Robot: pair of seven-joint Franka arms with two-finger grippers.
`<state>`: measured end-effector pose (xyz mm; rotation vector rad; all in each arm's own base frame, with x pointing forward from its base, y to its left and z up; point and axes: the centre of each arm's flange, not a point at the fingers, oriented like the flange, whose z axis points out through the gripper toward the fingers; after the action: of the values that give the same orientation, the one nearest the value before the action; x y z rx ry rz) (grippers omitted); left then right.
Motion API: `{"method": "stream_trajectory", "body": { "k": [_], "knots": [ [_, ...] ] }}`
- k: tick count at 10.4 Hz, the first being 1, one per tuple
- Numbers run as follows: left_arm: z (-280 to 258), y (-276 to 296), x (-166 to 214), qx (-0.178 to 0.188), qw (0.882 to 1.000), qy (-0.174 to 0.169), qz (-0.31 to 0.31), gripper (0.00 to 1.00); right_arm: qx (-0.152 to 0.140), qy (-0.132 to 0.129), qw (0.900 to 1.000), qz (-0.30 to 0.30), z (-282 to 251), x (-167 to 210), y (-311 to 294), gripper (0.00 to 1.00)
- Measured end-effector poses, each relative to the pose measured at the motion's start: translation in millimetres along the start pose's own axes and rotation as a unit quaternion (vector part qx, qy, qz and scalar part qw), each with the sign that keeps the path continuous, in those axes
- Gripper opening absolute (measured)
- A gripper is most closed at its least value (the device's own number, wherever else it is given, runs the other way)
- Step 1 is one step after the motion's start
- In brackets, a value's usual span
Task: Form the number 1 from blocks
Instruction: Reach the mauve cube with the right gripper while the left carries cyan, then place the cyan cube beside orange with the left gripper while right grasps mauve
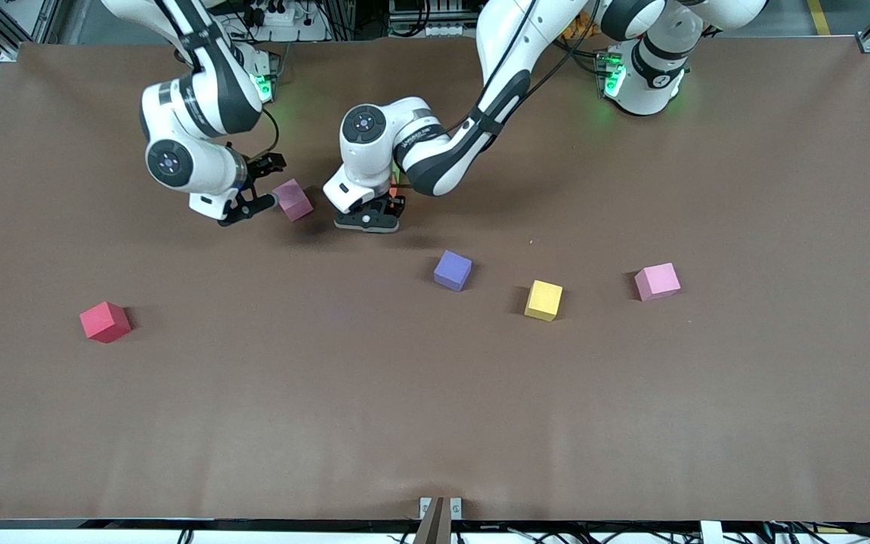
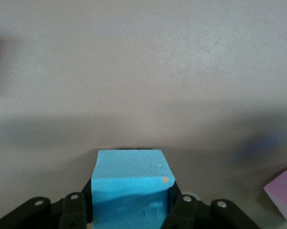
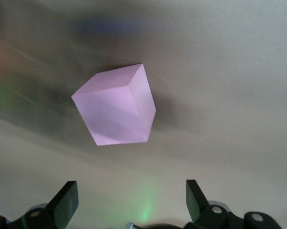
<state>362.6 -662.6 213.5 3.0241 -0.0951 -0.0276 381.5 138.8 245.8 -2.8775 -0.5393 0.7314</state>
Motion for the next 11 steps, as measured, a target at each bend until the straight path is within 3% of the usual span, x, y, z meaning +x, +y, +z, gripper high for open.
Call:
{"method": "stream_trajectory", "body": {
  "k": [6,9,11],
  "knots": [
    [8,0,-8,0.007,1.0,-0.005,-0.004,0.57,-0.004,0.01,1.0,-0.007,26,19,-10,1.0],
    [9,3,-15,0.007,1.0,-0.006,-0.009,1.0,-0.006,0.012,1.0,-0.007,34,24,-9,1.0],
    [7,7,-19,0.006,1.0,-0.004,-0.027,1.0,-0.009,0.013,1.0,-0.01,37,26,-11,1.0]
  ]
}}
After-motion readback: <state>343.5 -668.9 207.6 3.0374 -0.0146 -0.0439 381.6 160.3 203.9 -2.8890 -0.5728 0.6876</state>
